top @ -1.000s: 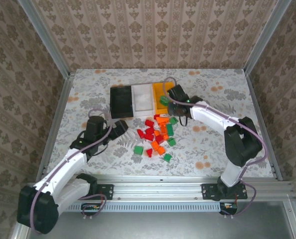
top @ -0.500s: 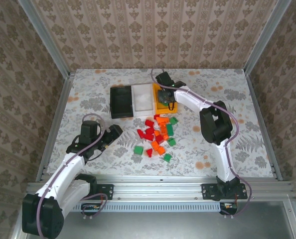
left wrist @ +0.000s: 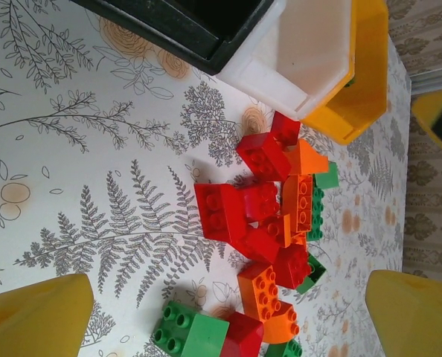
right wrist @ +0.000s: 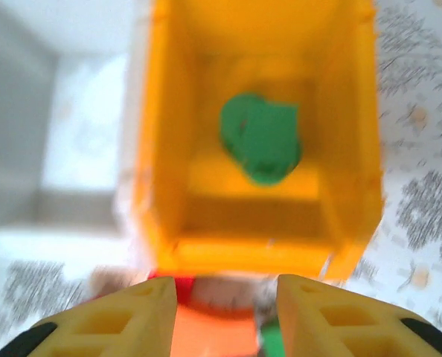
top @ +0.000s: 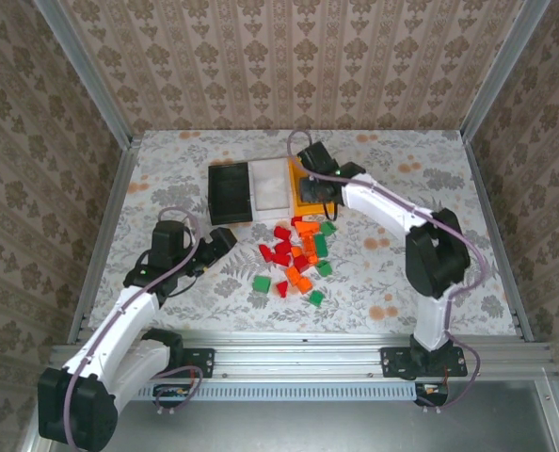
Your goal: Sort the legos into containers by color
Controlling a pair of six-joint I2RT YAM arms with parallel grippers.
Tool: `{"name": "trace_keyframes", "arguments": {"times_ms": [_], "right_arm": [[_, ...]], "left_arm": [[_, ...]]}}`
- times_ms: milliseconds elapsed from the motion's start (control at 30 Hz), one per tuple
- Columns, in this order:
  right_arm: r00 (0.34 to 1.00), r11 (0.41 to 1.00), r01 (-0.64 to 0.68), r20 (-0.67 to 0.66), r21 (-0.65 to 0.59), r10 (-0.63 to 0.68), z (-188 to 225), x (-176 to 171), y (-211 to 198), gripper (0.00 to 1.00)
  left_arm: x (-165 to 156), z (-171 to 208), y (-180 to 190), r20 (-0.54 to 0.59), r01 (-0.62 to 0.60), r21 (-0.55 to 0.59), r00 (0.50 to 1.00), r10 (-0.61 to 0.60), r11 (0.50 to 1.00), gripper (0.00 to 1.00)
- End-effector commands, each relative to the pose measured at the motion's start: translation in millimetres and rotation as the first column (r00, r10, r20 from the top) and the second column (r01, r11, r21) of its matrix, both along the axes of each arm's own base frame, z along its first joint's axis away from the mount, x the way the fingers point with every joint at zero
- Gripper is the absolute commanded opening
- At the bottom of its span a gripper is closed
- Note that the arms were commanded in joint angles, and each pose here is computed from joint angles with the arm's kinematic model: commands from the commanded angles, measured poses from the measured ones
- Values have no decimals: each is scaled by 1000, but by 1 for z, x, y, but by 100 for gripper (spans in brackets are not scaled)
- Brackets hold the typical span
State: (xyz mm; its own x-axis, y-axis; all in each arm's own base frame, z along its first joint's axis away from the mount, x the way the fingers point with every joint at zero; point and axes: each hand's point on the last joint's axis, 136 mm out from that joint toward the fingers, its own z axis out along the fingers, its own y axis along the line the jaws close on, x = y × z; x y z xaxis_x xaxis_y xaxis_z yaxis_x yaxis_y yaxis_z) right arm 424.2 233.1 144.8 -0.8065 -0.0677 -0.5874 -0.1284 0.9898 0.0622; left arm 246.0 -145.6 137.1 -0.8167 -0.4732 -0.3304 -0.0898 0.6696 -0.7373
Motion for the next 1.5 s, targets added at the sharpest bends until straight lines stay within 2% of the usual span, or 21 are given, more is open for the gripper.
{"name": "trace_keyframes", "arguments": {"times_ms": [0, 100, 167, 267, 400, 667, 833, 1033, 1267, 1467], "right_arm": [[993, 995, -90, -79, -40, 86, -24, -53, 10, 43], [973, 984, -176, -156, -39, 168, -44, -93, 20, 56], [955, 973, -231, -197, -32, 220, -54, -114, 29, 60], [936, 958, -280, -238, -57, 259, -68, -133, 35, 64], [926, 955, -289, -274, -68, 261, -83, -140, 35, 65], [906, 949, -307, -325, -67, 270, -104, -147, 40, 55], [908, 949, -303, -329, -92, 258, -114, -146, 37, 54], [916, 948, -297, -313, -115, 249, -112, -143, 36, 36], [927, 949, -290, -282, -126, 246, -98, -144, 31, 34], [943, 952, -279, -224, -124, 247, -65, -142, 27, 33]], "left_arm": [[-5, -6, -3, 6, 9, 1, 1000, -9, 1000, 96], [-9, -15, -4, -6, 11, 17, 1000, -11, 1000, 96], [-11, -21, -7, -15, 14, 16, 1000, -14, 1000, 96], [-13, -27, -11, -19, 12, 11, 1000, -12, 1000, 96], [-15, -31, -18, -18, 25, 15, 1000, -24, 1000, 96], [-14, -33, -20, -22, 33, 30, 999, -32, 999, 96], [-14, -34, -19, -22, 25, 28, 999, -24, 999, 96], [-15, -35, -18, -25, 20, 27, 999, -20, 999, 96], [-14, -33, -18, -20, 21, 35, 1000, -20, 999, 96], [-13, -31, -17, -13, 26, 50, 1000, -25, 998, 96]]}}
